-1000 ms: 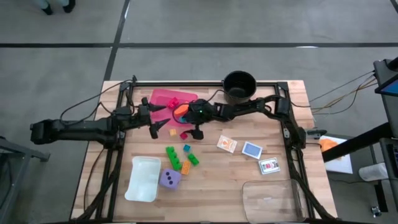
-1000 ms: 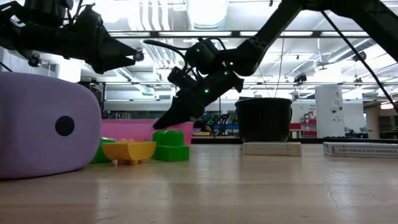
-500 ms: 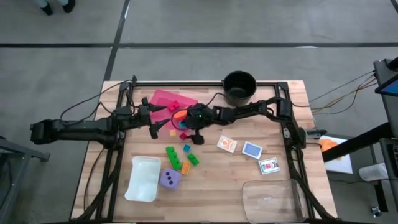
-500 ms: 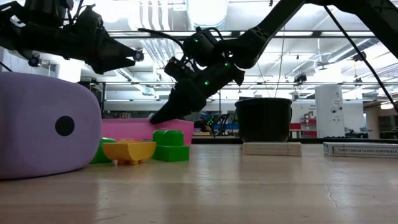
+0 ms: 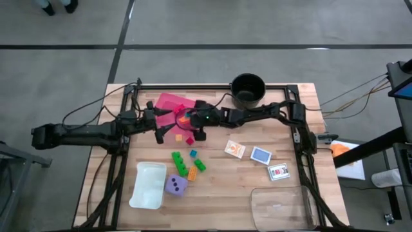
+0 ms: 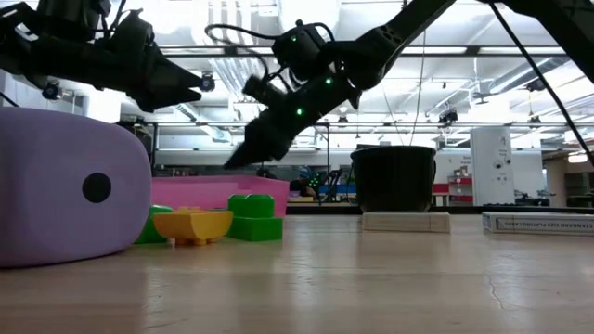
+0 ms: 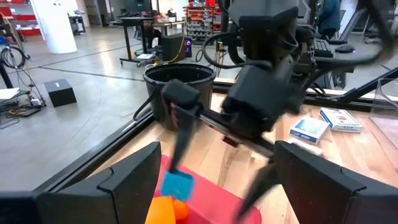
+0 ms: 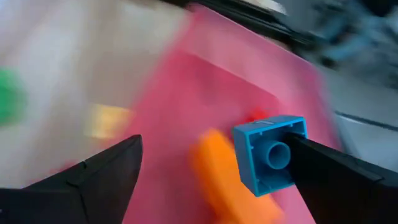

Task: Pick & Place Toys
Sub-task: Put the bottom blue game piece into the red bin

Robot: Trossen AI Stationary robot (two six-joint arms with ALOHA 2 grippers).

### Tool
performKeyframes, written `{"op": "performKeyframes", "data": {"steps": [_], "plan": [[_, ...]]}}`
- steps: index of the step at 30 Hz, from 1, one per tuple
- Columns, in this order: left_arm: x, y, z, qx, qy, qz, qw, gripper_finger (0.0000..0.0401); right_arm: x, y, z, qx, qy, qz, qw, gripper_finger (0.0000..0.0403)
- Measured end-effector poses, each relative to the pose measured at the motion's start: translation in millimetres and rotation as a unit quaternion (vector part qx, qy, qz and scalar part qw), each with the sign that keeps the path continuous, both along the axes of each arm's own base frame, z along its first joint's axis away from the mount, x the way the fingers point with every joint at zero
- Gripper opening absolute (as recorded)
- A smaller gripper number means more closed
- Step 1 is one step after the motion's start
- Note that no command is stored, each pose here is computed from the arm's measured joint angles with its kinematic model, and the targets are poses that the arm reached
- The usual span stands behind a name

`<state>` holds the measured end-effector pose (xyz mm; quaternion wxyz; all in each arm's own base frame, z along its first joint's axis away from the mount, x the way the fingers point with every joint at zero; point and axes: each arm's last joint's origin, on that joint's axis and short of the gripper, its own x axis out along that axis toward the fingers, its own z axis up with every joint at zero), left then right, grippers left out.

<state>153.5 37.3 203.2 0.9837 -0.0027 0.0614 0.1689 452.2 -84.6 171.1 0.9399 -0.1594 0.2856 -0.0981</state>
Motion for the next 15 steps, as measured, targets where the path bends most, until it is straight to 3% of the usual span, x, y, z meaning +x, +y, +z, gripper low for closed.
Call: {"op": "performKeyframes", "data": {"steps": [4,15], "plan": [[0,0,-1,-0.014,0.002,0.009,1.0,0.0316,-2,-3,-2,-0.064,0.021,-0.071,0.995,0.0381],[20,8,-19,-0.04,0.074,0.076,0.994,0.0315,8,-1,17,-0.025,-0.029,-0.033,0.999,0.0381]]}}
